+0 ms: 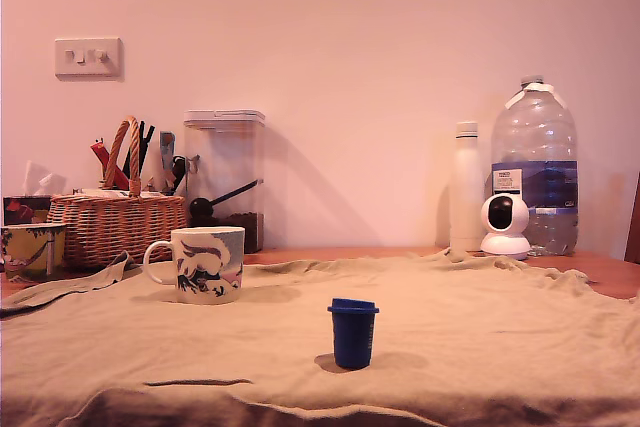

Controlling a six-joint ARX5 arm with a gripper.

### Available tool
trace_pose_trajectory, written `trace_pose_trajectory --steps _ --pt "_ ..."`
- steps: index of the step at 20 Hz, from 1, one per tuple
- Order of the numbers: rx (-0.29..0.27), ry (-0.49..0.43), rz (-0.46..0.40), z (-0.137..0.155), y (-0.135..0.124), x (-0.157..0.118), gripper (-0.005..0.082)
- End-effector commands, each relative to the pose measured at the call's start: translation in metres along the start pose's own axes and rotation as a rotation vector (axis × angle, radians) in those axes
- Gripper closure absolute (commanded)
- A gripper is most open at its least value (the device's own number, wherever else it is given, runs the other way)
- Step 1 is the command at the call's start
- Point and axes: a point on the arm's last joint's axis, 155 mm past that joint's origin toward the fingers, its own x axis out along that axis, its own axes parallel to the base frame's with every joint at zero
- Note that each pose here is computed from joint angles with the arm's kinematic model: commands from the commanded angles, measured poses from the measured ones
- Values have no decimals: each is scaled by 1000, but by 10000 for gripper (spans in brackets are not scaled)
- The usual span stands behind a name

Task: Pick up the coffee capsules on the table and drop them inside the coffee cup

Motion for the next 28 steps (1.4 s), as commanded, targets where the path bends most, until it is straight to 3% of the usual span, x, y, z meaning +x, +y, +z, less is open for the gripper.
trace_pose_trajectory --steps 1,16,28 --pt "6 -11 -49 5 -11 -1 788" --pt "47 136 -443 -30 -106 -8 788" --pt "88 245 -675 -57 -160 -31 788"
